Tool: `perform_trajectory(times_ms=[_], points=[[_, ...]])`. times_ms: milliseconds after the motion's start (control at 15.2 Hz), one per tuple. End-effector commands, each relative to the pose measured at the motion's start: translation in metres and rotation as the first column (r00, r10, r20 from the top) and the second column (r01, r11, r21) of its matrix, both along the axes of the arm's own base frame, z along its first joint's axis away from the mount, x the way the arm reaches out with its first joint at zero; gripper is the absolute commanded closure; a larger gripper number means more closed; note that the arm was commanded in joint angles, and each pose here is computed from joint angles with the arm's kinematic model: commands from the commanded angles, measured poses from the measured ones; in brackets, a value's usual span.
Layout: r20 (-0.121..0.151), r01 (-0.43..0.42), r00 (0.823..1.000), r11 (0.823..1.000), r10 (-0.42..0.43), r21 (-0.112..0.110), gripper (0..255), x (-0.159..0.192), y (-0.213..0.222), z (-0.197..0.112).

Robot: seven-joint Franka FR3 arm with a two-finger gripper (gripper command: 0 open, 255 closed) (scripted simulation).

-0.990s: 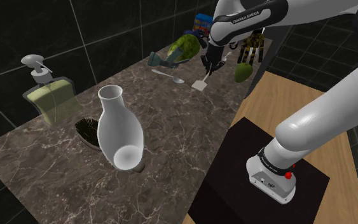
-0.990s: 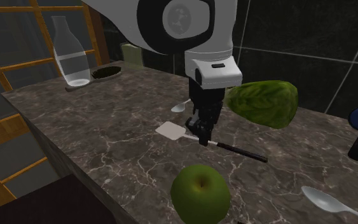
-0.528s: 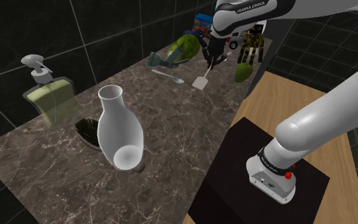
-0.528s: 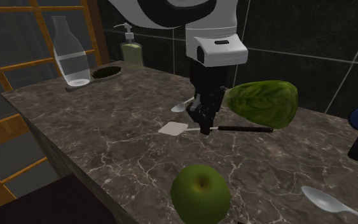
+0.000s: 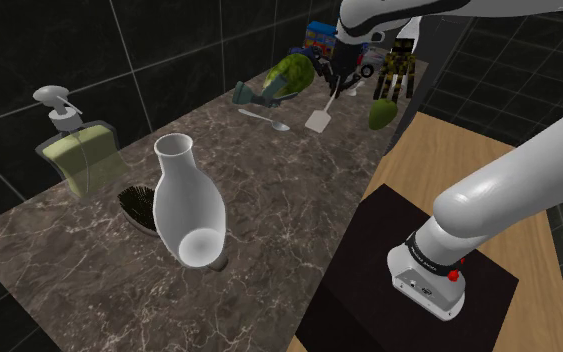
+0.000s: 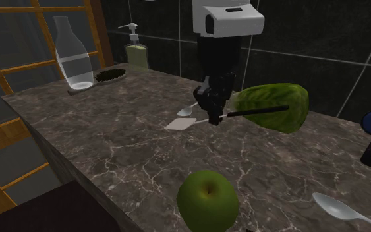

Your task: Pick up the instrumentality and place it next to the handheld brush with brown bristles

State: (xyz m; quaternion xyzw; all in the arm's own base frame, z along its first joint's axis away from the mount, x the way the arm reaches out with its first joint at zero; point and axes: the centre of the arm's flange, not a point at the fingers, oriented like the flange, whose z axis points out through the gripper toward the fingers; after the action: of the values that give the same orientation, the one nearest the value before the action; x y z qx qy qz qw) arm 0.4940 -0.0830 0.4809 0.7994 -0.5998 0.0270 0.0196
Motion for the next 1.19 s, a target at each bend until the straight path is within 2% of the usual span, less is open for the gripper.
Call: perform_trajectory(times_ms=[0, 264, 1122], points=[[-0.001, 0.000, 1.000, 1.000, 0.000, 0.000, 255, 0.001, 0.001, 0.011], [-0.001, 0.000, 1.000, 1.000, 0.000, 0.000, 255, 0.001, 0.001, 0.031], [-0.001, 0.000, 1.000, 1.000, 0.000, 0.000, 255, -0.080, 0.152, 0.031]])
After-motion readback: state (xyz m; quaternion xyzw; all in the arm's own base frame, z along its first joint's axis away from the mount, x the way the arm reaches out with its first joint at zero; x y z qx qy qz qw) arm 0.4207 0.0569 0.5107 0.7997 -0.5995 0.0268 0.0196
